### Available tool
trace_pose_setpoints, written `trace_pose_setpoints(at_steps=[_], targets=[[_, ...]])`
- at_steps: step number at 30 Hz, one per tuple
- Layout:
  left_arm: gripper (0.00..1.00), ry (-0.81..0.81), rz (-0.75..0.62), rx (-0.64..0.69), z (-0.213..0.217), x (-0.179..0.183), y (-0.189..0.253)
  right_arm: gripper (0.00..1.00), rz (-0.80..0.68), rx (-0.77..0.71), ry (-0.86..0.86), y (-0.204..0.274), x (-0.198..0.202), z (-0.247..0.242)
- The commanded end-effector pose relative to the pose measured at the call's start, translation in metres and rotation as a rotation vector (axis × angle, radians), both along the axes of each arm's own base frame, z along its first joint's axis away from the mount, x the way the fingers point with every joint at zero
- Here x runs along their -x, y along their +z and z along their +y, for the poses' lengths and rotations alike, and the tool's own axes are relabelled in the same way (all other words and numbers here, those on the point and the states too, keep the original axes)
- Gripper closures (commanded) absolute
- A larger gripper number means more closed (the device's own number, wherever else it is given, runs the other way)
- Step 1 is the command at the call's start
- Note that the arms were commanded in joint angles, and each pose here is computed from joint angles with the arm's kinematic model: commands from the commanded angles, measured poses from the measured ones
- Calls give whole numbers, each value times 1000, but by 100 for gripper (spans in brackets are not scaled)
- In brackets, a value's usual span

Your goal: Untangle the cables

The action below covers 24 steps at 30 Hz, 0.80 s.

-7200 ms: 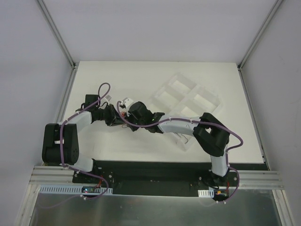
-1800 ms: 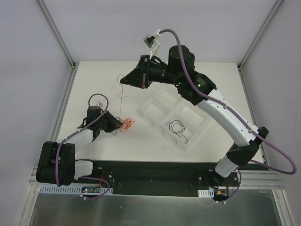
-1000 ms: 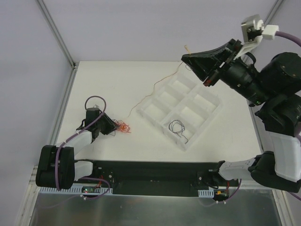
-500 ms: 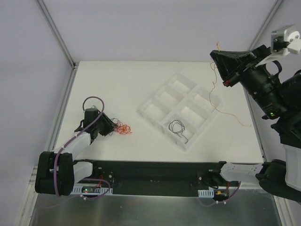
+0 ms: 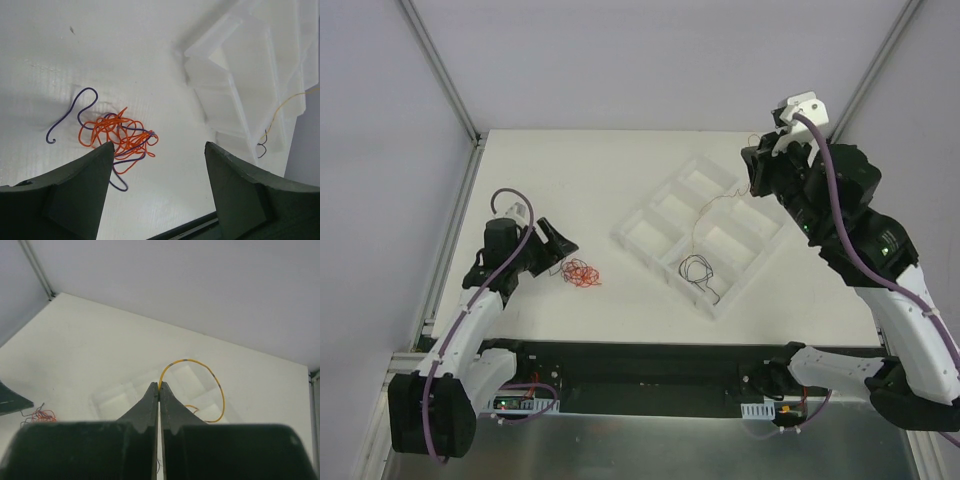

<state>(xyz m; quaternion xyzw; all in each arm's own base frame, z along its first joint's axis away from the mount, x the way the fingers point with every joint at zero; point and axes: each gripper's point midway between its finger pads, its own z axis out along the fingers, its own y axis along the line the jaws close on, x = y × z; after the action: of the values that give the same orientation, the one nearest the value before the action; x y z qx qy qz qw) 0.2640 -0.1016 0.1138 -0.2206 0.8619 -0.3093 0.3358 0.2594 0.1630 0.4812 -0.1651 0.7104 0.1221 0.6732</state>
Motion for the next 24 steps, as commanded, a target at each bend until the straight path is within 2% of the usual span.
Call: trace_pose_setpoints(at_steps=[1, 5, 9, 12, 19, 24], targets=[[26, -86, -90, 3, -7, 2, 35, 100, -1, -82, -43, 2, -10, -10], [21, -110, -136, 2, -9, 2, 53, 100, -45, -137, -15, 35, -4, -15], [18, -108, -136, -11, -7, 1, 53, 100, -142, -181, -2, 89, 7, -26], [18, -117, -125, -4, -9, 2, 51, 100, -176, -173, -24, 105, 6, -32], [18, -135, -128, -4, -11, 4, 50, 100, -195, -122, -63, 89, -12, -39], [18, -156, -125, 7, -14, 4, 51, 100, -141, -119, -100, 52, -41, -45]])
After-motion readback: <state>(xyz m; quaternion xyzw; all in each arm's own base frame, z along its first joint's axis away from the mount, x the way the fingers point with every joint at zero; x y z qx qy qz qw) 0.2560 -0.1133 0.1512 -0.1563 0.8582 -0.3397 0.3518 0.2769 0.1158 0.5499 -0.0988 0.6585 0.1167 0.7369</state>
